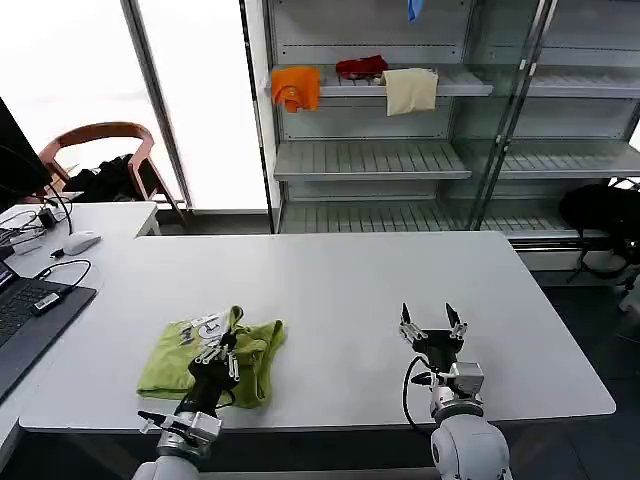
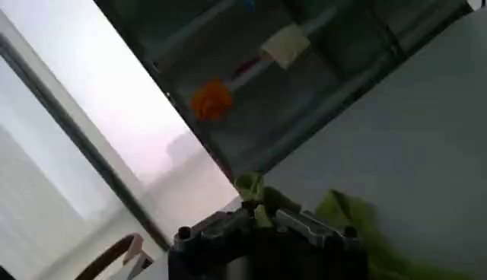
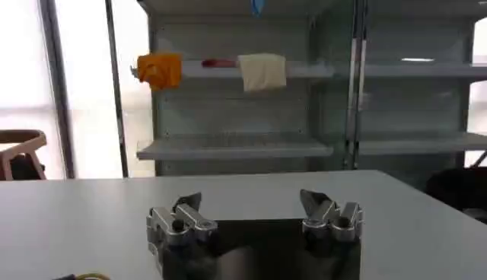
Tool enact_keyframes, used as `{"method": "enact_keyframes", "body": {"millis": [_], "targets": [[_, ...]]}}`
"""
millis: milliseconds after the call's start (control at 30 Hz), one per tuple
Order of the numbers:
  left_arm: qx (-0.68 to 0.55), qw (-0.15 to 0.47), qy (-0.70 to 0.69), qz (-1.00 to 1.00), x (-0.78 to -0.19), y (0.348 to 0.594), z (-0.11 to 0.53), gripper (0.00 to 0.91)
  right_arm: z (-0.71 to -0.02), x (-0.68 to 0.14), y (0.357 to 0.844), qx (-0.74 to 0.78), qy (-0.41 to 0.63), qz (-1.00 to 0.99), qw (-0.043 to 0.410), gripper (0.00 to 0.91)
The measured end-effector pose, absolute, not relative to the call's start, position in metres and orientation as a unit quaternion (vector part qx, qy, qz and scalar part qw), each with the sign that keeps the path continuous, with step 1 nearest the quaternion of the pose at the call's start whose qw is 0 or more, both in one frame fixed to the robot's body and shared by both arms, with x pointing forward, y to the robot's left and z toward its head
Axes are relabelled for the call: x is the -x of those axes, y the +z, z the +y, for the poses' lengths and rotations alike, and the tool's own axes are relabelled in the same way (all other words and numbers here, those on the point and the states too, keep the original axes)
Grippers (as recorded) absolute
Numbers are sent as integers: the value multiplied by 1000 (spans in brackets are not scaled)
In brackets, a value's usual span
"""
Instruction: Fold and organize the clothes.
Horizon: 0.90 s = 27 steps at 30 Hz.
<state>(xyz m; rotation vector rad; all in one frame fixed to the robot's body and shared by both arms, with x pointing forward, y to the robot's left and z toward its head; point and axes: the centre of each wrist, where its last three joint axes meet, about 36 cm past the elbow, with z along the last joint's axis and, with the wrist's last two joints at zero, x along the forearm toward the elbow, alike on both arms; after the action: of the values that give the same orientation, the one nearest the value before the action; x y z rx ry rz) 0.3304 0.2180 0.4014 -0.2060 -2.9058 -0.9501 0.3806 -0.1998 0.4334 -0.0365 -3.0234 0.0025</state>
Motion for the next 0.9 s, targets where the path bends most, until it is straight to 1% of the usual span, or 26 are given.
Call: {"method": "enact_keyframes", "body": {"millis": [200,233,267,400,600,733,900], "targets": [[74,53,-299,-950,-333,393,203,20,-196,-381,433,7,2,-998,61,907],[76,55,-297,-950,-333,391,201,111,-196,-381,434,6,2,-998,61,907],[77,58,-295,-951,-334,389,199,907,-195,-381,435,4,2,-998,61,907],[85,71,-287,-951,-332,384,190,907,-191,-381,441,-8,2,-998,60,907],[101,88,-276,-952,-325,382,180,907,-186,-382,448,-24,6,-997,70,907],[108,92,-261,-955,-318,389,174,907,-184,-382,448,-30,10,-996,79,907],[103,80,-224,-966,-316,411,183,907,-184,-381,448,-34,13,-996,87,907]]}}
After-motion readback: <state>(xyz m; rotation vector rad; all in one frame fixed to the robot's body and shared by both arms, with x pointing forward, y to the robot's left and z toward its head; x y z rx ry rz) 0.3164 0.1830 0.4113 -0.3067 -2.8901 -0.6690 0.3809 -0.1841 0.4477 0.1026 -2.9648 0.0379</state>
